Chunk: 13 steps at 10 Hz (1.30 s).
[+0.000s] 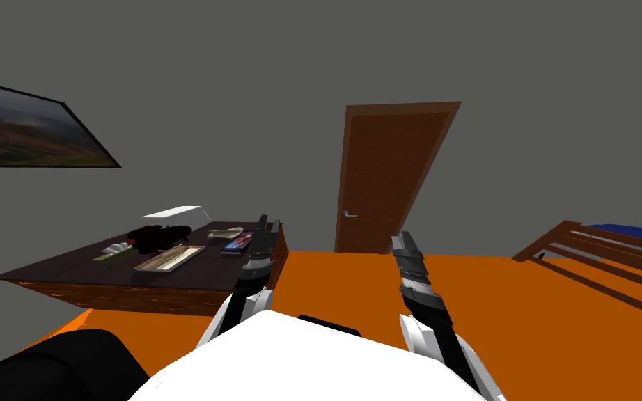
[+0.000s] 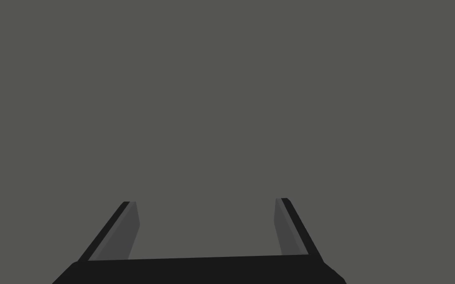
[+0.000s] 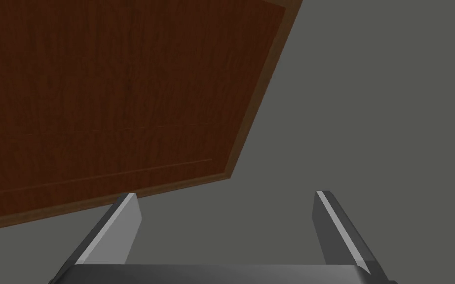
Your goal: Pull the door open
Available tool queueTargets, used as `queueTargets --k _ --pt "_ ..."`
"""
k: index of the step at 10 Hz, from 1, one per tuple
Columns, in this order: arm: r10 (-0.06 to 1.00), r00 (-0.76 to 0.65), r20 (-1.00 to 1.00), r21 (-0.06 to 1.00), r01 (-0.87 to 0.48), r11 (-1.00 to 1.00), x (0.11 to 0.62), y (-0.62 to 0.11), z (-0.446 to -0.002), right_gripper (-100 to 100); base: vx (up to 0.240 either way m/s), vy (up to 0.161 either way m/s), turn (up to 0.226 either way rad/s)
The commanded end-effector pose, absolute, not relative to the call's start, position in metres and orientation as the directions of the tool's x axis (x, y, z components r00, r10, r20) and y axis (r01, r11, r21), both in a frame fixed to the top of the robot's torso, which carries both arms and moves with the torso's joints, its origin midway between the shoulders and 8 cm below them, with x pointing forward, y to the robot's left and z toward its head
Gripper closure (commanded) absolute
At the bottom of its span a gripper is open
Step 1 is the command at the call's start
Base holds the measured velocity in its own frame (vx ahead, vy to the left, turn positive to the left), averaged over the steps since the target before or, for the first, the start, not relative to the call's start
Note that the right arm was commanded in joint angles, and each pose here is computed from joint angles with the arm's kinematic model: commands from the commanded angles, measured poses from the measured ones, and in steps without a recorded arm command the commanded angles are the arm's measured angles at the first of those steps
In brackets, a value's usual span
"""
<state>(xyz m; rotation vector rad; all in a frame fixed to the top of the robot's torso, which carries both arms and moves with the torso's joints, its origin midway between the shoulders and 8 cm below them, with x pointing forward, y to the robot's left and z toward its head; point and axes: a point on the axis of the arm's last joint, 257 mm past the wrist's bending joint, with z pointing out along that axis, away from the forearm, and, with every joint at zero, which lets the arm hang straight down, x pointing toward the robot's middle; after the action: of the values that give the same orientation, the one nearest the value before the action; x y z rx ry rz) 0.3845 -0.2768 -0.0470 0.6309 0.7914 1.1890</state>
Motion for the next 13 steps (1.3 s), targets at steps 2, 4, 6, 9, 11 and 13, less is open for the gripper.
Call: queueTargets --k 2,4,6,9,11,13 --pt "0.964 0.158 -0.213 0.804 -0.533 0.265 0.391 -0.283 -0.067 -100 0.099 0.002 0.032" --pt "0.964 0.148 -0.220 0.817 -0.511 0.265 0.396 -0.288 -0.084 -100 0.104 0.028 0.028" --pt "0.964 0.138 -0.226 0.831 -0.489 0.265 0.401 -0.293 -0.101 -100 0.099 0.019 0.033" --pt "0.965 0.123 -0.232 0.852 -0.453 0.263 0.407 -0.302 -0.128 -100 0.102 0.014 0.033" --pt "0.966 0.113 -0.234 0.866 -0.428 0.259 0.411 -0.308 -0.146 -100 0.093 0.012 0.036" --pt "0.967 0.103 -0.234 0.877 -0.406 0.255 0.414 -0.313 -0.162 -100 0.107 0.017 0.032"
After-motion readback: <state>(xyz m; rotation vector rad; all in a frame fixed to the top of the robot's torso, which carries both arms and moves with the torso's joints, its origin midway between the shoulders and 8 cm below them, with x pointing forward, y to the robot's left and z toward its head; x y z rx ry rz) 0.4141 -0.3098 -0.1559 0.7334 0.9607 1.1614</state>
